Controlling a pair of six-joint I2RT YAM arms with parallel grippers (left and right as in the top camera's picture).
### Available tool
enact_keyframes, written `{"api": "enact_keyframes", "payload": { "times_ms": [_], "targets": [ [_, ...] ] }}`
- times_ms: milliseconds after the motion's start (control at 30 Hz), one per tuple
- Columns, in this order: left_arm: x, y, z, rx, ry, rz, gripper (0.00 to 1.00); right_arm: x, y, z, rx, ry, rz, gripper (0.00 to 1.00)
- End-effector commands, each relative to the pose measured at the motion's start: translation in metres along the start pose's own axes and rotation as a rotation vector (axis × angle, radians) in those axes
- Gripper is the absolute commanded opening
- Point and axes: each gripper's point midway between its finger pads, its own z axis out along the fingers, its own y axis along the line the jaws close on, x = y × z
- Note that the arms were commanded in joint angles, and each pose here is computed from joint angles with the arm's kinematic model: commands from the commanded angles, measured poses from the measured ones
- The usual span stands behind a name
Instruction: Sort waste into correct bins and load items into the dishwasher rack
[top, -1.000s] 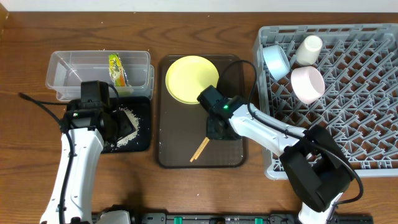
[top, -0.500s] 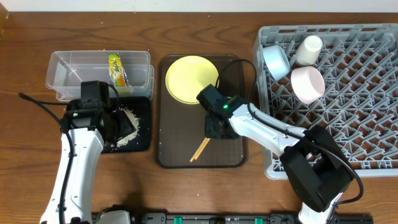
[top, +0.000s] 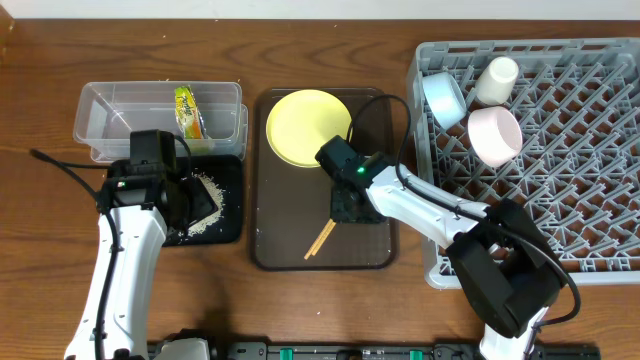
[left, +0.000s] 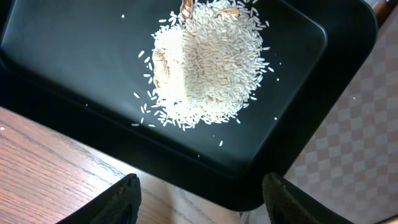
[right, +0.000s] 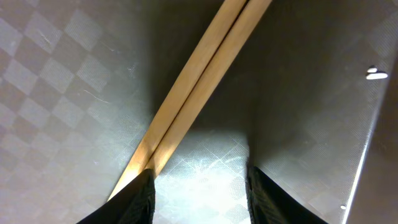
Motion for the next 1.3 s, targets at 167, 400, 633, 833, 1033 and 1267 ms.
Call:
{"api": "enact_keyframes", "payload": {
  "times_ms": [167, 400, 633, 833, 1033, 1267],
  "targets": [
    [-0.002, 0.002, -0.001, -0.011, -0.006, -0.014, 0.66, -0.004, 0.006, 0.012, -0.034, 0.015, 0.001, 0.46],
    [-0.003, 0.002, -0.001, -0.010, -0.006, -0.014, 0.66, -0.014, 0.000, 0.012, -0.016, -0.018, 0.015, 0.45],
    [-0.002, 0.002, -0.001, -0.011, -0.006, -0.014, 0.66, -0.029, -0.008, 0.011, 0.044, -0.108, 0.013, 0.44],
    [-0.002, 0.002, -0.001, -0.011, -0.005, -0.014, 0.66, -0.042, 0.003, 0.009, 0.026, -0.179, -0.023, 0.43],
    [-0.003, 0.002, -0.001, -0.010, -0.006, -0.014, 0.66, -0.042, 0.009, -0.010, 0.013, -0.205, -0.058, 0.47],
    [-0.003, 0.002, -0.001, -0.010, -0.007, -0.014, 0.66, -0.049, 0.022, -0.021, -0.047, -0.243, -0.077, 0.48]
  ]
}}
